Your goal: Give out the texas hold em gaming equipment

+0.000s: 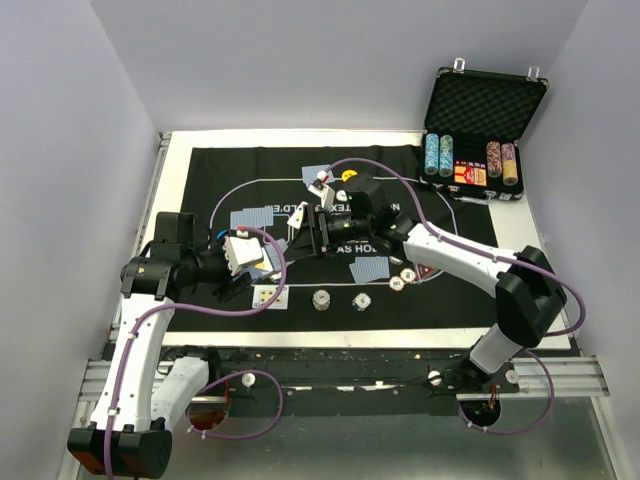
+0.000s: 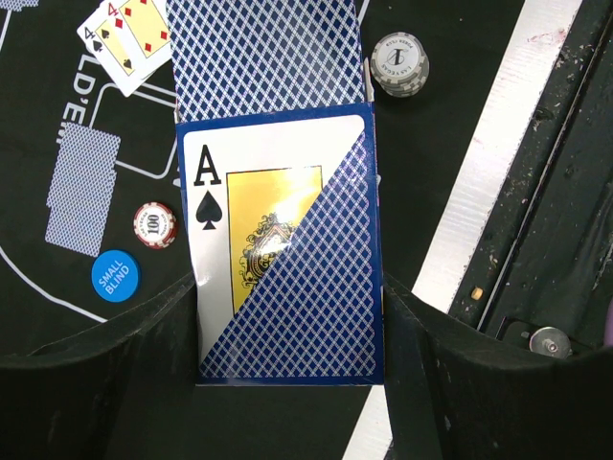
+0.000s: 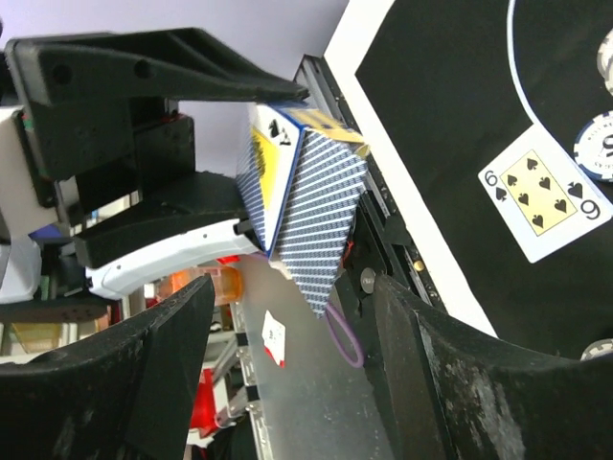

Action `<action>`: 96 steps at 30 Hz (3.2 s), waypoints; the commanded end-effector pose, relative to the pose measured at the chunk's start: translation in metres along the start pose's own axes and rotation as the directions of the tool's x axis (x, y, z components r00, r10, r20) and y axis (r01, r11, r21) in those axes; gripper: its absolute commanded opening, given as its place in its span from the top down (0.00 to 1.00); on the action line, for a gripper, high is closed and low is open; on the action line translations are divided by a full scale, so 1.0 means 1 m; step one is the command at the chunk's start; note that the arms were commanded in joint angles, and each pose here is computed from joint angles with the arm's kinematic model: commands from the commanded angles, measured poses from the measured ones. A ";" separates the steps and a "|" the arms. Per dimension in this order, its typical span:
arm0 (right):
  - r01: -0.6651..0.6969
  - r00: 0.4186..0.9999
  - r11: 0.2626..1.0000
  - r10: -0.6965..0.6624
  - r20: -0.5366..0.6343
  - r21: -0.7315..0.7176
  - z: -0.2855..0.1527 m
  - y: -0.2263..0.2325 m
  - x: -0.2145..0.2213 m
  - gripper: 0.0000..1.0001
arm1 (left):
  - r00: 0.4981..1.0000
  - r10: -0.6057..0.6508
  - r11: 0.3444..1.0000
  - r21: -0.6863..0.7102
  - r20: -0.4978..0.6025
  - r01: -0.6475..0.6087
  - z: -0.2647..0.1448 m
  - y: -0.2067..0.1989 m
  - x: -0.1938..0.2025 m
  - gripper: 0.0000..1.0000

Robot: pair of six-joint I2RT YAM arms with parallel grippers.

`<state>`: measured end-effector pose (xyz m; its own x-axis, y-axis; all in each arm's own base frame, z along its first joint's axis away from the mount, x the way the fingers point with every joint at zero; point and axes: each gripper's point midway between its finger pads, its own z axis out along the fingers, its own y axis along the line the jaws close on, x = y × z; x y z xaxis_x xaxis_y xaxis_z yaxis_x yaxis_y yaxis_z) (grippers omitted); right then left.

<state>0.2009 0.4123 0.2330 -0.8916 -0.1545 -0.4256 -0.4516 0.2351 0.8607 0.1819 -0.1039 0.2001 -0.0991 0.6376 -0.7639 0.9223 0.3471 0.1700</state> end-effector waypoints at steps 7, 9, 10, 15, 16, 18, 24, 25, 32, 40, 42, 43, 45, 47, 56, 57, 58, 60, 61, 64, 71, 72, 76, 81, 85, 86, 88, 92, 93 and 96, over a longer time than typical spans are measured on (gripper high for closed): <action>-0.068 0.998 0.995 0.068 0.004 0.068 0.018 -0.028 0.001 0.34 | 0.998 0.038 0.999 -0.008 0.050 -0.038 -0.005 0.001 -0.016 0.52; -0.073 0.997 0.995 0.073 0.004 0.066 0.019 -0.029 0.001 0.35 | 0.998 0.039 0.999 -0.009 0.052 -0.038 -0.005 0.002 -0.017 0.52; -0.074 0.997 0.995 0.074 0.003 0.065 0.020 -0.030 0.001 0.36 | 0.998 0.039 0.999 -0.009 0.052 -0.039 -0.005 0.002 -0.017 0.52; -0.080 0.997 0.995 0.079 0.016 0.064 0.021 -0.032 -0.001 0.41 | 0.997 0.038 0.999 -0.007 0.060 -0.038 -0.006 0.002 -0.020 0.52; -0.079 0.997 0.995 0.078 0.019 0.068 0.022 -0.033 -0.001 0.43 | 0.997 0.036 0.999 -0.006 0.061 -0.036 -0.006 0.001 -0.020 0.52; -0.074 0.997 0.994 0.072 0.032 0.075 0.019 -0.033 -0.002 0.47 | 0.998 0.034 0.999 -0.005 0.059 -0.034 -0.006 0.001 -0.019 0.52; -0.042 0.997 0.993 0.035 0.068 0.107 0.006 -0.029 -0.006 0.64 | 0.998 0.034 0.999 -0.005 0.059 -0.034 -0.006 0.000 -0.018 0.52; -0.038 0.997 0.992 0.030 0.074 0.116 0.003 -0.028 -0.007 0.66 | 0.998 0.037 0.999 -0.007 0.058 -0.037 -0.006 0.000 -0.019 0.52; -0.044 0.995 0.989 0.032 0.092 0.138 -0.009 -0.033 -0.004 0.70 | 0.997 0.032 0.999 -0.003 0.071 -0.032 -0.007 0.001 -0.022 0.52; -0.060 0.994 0.988 0.046 0.103 0.142 -0.015 -0.036 -0.004 0.75 | 0.997 0.034 0.999 -0.006 0.067 -0.033 -0.007 0.000 -0.022 0.52; -0.068 0.994 0.988 0.055 0.099 0.138 -0.015 -0.035 -0.003 0.80 | 0.997 0.038 0.999 -0.009 0.065 -0.037 -0.008 0.001 -0.021 0.52; -0.071 0.994 0.988 0.059 0.096 0.135 -0.015 -0.035 -0.003 0.83 | 0.997 0.040 0.999 -0.011 0.066 -0.039 -0.008 0.001 -0.021 0.52; -0.071 0.994 0.989 0.058 0.097 0.133 -0.015 -0.034 -0.004 0.87 | 0.997 0.037 0.999 -0.010 0.066 -0.037 -0.007 0.001 -0.021 0.52; -0.073 0.993 0.988 0.059 0.103 0.133 -0.016 -0.034 -0.005 0.90 | 0.997 0.037 0.999 -0.009 0.067 -0.037 -0.007 0.000 -0.021 0.52; -0.122 0.986 0.988 0.109 0.128 0.098 -0.025 -0.031 -0.005 0.38 | 0.997 0.048 0.999 -0.015 0.059 -0.047 -0.007 0.000 -0.018 0.52; -0.129 0.985 0.988 0.119 0.126 0.078 -0.024 -0.028 -0.005 0.35 | 0.997 0.046 0.999 -0.014 0.057 -0.045 -0.007 0.000 -0.018 0.52; -0.136 0.984 0.989 0.127 0.125 0.064 -0.023 -0.028 -0.004 0.33 | 0.997 0.046 0.999 -0.013 0.058 -0.045 -0.007 0.000 -0.018 0.52; -0.143 0.984 0.989 0.139 0.116 0.035 -0.021 -0.024 -0.003 0.32 | 0.997 0.044 0.999 -0.012 0.059 -0.044 -0.007 0.000 -0.018 0.52; -0.146 0.983 0.989 0.143 0.113 0.016 -0.020 -0.022 -0.003 0.31 | 0.997 0.048 0.999 -0.013 0.062 -0.047 -0.007 0.000 -0.019 0.52; -0.167 0.980 0.986 0.168 0.109 -0.021 -0.017 -0.020 -0.005 0.30 | 0.997 0.047 0.999 -0.013 0.060 -0.046 -0.007 0.000 -0.018 0.52; -0.165 0.980 0.985 0.169 0.104 -0.048 -0.002 -0.013 -0.011 0.27 | 0.997 0.043 0.999 -0.011 0.061 -0.042 -0.007 -0.001 -0.018 0.52; -0.165 0.981 0.985 0.169 0.095 -0.045 0.002 -0.013 -0.010 0.27 | 0.997 0.044 0.999 -0.012 0.061 -0.043 -0.007 0.000 -0.019 0.52; -0.183 0.981 0.983 0.185 0.066 -0.024 0.016 -0.019 -0.002 0.30 | 0.997 0.042 0.999 -0.012 0.064 -0.042 -0.007 0.000 -0.020 0.52; -0.198 0.977 0.980 0.198 0.079 -0.012 0.015 -0.024 0.000 0.34 | 0.997 0.042 0.999 -0.012 0.063 -0.041 -0.007 0.000 -0.019 0.52; -0.207 0.974 0.978 0.206 0.097 -0.005 0.010 -0.027 -0.003 0.46 | 0.997 0.044 0.999 -0.012 0.064 -0.043 -0.007 0.000 -0.020 0.52; -0.211 0.972 0.977 0.211 0.100 -0.003 0.009 -0.028 -0.002 0.50 | 0.997 0.043 0.999 -0.012 0.065 -0.042 -0.007 0.000 -0.020 0.52; -0.218 0.969 0.976 0.217 0.117 -0.003 0.004 -0.028 -0.005 0.59 | 0.997 0.043 0.999 -0.012 0.063 -0.043 -0.007 0.000 -0.019 0.52; -0.218 0.967 0.976 0.217 0.133 -0.006 -0.003 -0.027 -0.008 0.69 | 0.997 0.041 0.999 -0.010 0.062 -0.041 -0.006 0.000 -0.018 0.52; -0.220 0.966 0.976 0.219 0.137 -0.008 -0.005 -0.026 -0.008 0.69 | 0.997 0.046 0.999 -0.013 0.064 -0.045 -0.007 0.000 -0.019 0.52; -0.221 0.965 0.975 0.220 0.143 -0.010 -0.010 -0.025 -0.008 0.70 | 0.997 0.047 0.999 -0.013 0.064 -0.047 -0.007 0.001 -0.020 0.52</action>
<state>0.2193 0.4065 0.2135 -0.9677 0.0152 -0.2515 -0.2398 0.2516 0.9377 0.1806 -0.1038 0.2048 -0.0947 0.6349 -0.7668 0.9193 0.3513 0.1773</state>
